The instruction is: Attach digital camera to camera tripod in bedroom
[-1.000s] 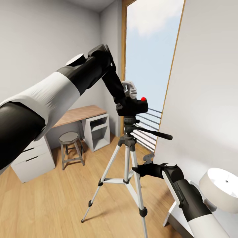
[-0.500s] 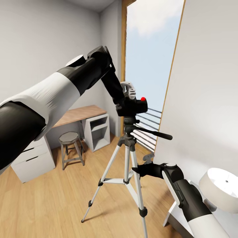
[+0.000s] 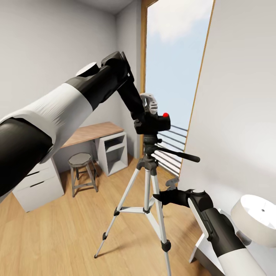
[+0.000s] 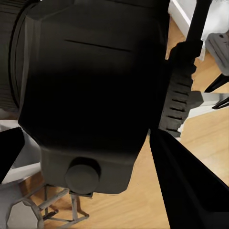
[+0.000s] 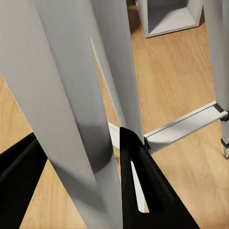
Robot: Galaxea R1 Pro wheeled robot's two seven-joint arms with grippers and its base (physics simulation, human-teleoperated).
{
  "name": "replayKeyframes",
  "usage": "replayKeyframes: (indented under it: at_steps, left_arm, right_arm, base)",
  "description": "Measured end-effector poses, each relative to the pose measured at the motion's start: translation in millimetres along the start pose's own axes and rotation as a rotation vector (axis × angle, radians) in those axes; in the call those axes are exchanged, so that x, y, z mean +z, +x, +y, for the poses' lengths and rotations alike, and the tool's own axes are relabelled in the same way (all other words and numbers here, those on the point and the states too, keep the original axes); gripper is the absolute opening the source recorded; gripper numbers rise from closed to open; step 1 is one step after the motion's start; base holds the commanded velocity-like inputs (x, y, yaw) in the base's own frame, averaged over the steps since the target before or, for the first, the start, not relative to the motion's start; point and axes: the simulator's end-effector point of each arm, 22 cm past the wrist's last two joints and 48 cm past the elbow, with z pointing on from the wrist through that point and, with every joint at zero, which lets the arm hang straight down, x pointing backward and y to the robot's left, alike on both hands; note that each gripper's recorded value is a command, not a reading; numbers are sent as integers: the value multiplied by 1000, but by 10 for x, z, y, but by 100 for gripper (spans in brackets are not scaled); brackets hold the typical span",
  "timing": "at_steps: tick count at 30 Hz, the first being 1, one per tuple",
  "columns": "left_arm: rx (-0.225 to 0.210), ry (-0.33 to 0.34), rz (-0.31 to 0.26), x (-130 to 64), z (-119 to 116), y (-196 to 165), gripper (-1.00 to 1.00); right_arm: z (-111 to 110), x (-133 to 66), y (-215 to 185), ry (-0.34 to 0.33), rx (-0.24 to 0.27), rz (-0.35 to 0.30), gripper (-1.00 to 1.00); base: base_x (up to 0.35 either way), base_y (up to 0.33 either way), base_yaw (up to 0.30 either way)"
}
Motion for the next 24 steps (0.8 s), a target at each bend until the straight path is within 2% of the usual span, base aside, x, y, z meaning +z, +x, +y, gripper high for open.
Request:
replayKeyframes:
  at_steps: [4, 13, 24]
  left_arm:
    - [1, 7, -5, -1, -20, -15, -100]
    - [37, 4, -14, -38, -93, -119, -100]
    - [47, -8, -3, -35, -88, -115, -100]
  right_arm:
    - [-1, 1, -2, 1, 1, -1, -100]
    - [-7, -2, -4, 2, 3, -2, -100]
    - [-5, -1, -4, 2, 2, -2, -100]
  base:
    - [0, 0, 0]
    - [0, 0, 0]
    - [0, 0, 0]
